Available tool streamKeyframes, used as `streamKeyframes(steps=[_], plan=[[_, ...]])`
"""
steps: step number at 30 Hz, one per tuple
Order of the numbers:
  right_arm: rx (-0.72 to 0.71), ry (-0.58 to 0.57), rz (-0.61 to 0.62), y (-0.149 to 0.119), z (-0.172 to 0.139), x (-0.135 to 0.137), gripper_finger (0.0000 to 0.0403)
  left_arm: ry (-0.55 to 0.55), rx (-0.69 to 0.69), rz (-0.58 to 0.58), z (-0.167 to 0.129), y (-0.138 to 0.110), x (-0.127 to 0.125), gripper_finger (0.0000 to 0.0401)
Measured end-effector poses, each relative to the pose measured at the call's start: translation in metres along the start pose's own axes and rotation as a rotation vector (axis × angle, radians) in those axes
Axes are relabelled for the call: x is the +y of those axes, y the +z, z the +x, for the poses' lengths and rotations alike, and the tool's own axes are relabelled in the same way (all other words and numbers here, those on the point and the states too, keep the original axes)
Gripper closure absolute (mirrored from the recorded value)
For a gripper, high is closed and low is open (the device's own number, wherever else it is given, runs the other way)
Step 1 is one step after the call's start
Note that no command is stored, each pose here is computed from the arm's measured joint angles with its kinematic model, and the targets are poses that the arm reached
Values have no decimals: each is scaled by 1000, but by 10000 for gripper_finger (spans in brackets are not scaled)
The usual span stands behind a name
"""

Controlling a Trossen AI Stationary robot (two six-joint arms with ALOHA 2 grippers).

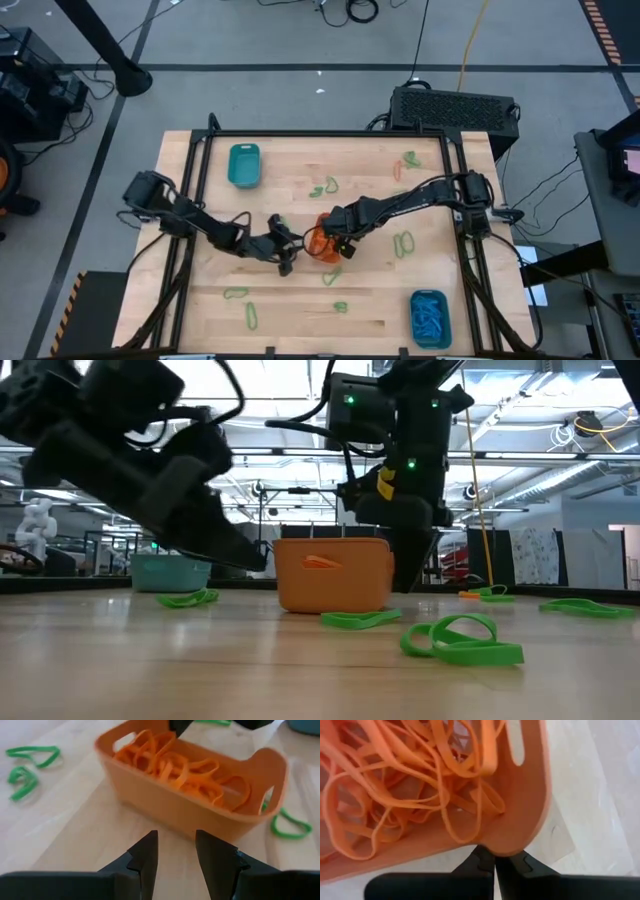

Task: Sort rubber bands into baskets
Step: Put the orange rubber band into the orange bin

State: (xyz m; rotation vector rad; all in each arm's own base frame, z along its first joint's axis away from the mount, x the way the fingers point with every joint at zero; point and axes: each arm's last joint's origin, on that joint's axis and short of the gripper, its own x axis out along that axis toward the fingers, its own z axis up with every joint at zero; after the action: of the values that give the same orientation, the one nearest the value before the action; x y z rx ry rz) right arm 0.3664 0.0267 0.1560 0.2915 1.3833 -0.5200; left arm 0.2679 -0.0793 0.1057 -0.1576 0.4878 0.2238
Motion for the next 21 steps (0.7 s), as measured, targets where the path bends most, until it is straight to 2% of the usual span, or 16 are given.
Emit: streamKeyframes(steps=[12, 17, 21], plan=[[-24, -16, -11, 7, 2, -8, 403, -79, 53, 36, 20, 0, -13, 263], [28, -81, -14, 1, -3, -15, 403, -51, 131, 74, 13, -1, -9, 263], [9, -151, -24, -3, -20, -26, 402, -51, 132, 75, 1, 11, -8, 263]])
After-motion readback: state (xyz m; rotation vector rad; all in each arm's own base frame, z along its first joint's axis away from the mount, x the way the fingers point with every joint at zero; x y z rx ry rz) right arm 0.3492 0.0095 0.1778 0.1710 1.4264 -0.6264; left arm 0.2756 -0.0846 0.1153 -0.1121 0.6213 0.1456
